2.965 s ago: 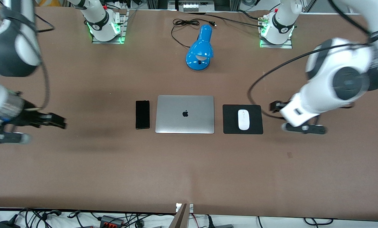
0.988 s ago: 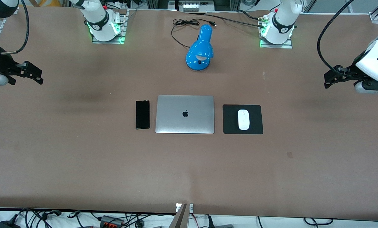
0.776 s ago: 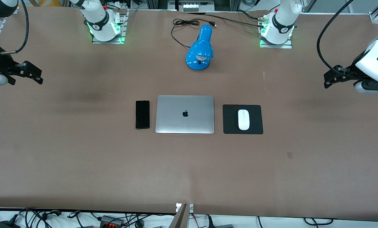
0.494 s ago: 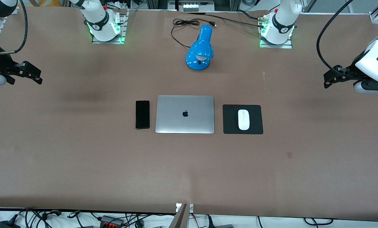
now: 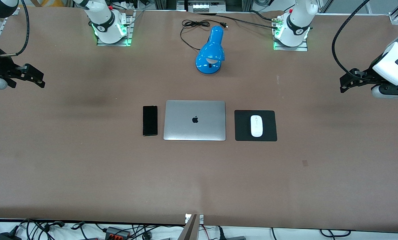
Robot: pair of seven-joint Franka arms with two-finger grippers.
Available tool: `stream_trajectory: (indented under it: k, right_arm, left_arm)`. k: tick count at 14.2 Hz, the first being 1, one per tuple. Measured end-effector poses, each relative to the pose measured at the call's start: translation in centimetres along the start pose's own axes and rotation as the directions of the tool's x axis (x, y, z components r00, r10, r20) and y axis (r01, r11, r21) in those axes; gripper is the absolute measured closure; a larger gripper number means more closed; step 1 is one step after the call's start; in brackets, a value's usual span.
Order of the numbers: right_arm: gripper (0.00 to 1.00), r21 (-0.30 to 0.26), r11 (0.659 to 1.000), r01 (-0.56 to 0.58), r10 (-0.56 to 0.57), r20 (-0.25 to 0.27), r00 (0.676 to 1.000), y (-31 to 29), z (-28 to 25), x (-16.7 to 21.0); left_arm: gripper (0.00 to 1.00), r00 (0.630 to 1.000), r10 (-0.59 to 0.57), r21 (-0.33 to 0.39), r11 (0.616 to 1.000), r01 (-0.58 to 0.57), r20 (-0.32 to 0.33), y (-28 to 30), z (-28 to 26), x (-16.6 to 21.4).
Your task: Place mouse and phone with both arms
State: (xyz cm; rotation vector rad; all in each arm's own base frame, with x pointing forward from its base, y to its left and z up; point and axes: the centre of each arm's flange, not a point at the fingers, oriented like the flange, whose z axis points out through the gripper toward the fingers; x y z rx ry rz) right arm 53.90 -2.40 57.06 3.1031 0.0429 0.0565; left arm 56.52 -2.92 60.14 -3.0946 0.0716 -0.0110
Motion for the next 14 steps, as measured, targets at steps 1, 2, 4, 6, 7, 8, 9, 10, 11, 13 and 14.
stream_trajectory:
  k: [1,2,4,6,7,8,9,10,11,13,14]
  right_arm:
    - [0.0,0.003,1.0,-0.002,0.002,0.007,1.0,-0.03,0.06,-0.07]
    - [0.0,0.006,1.0,-0.004,0.004,0.012,1.0,-0.05,0.11,-0.13]
    - [0.0,0.008,1.0,-0.003,0.003,0.015,1.0,-0.14,0.12,-0.17]
    - [0.0,0.008,1.0,0.001,-0.002,0.013,1.0,-0.46,-0.01,-0.18]
    - [0.0,0.008,1.0,0.001,-0.001,0.012,1.0,-0.46,-0.05,-0.19]
    - [0.0,0.008,1.0,0.001,-0.001,0.011,1.0,-0.45,-0.09,-0.21]
    - [0.0,0.008,1.0,0.001,-0.001,0.011,1.0,-0.45,-0.13,-0.22]
    - [0.0,0.008,1.0,0.001,-0.001,0.01,1.0,-0.45,-0.14,-0.23]
    - [0.0,0.008,1.0,0.001,-0.001,0.01,1.0,-0.45,-0.15,-0.23]
    - [0.0,0.008,1.0,0.001,-0.001,0.01,1.0,-0.46,-0.18,-0.23]
    - [0.0,0.008,1.0,0.001,-0.001,0.008,1.0,-0.46,-0.25,-0.25]
  left_arm:
    - [0.0,1.0,0.0,0.0,1.0,0.0,0.0,0.0,0.0,0.0]
    - [0.0,1.0,0.0,0.0,1.0,0.0,0.0,0.0,0.01,0.0]
    - [0.0,1.0,0.0,0.0,1.0,0.0,0.002,0.0,0.05,-0.02]
    - [0.0,1.0,0.0,0.0,1.0,0.0,0.007,0.0,0.11,-0.07]
    - [0.0,1.0,0.0,0.0,1.0,0.0,0.01,0.0,0.16,-0.1]
    - [0.0,1.0,0.0,0.0,1.0,0.0,0.011,0.0,0.18,-0.11]
    - [0.0,1.0,0.0,0.0,1.0,0.0,0.012,-0.01,0.2,-0.11]
    - [0.0,1.0,-0.001,0.0,1.0,0.001,0.013,-0.03,0.22,-0.12]
    - [0.0,1.0,-0.001,0.0,1.0,0.001,0.013,-0.06,0.23,-0.12]
    - [0.0,1.0,-0.002,0.0,1.0,0.002,0.014,-0.12,0.26,-0.12]
    - [0.0,1.0,-0.003,0.0,1.0,0.003,0.014,-0.17,0.29,-0.13]
